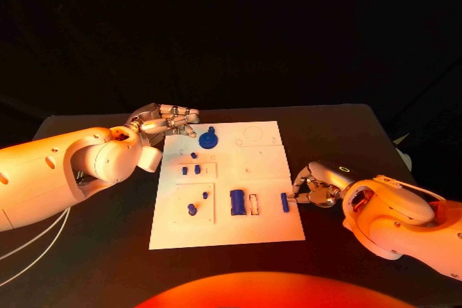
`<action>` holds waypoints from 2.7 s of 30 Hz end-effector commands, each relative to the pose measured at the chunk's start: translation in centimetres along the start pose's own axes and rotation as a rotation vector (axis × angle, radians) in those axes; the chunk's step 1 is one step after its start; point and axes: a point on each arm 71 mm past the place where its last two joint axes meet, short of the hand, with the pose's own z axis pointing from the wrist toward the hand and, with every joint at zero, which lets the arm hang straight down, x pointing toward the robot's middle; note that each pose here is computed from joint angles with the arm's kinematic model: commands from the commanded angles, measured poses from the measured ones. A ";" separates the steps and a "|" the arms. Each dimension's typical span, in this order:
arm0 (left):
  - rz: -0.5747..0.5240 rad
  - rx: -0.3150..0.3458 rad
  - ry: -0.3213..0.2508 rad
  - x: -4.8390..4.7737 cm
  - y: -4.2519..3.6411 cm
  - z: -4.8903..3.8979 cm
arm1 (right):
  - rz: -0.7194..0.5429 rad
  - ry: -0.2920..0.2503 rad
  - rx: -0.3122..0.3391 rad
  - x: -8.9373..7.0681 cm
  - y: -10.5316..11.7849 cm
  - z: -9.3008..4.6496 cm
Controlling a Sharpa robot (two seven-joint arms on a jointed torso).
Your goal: Assemble the parts on the task board
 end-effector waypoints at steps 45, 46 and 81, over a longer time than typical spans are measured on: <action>-0.004 0.008 0.012 0.05 -0.13 -0.18 | -0.173 0.089 -0.010 3.5 1.4 2.2; -0.004 0.008 0.011 0.05 -0.13 -0.18 | -0.180 0.091 -0.010 3.5 1.4 2.2; -0.003 0.009 0.008 0.01 -0.14 -0.22 | -0.196 0.028 -0.065 3.3 3.3 2.1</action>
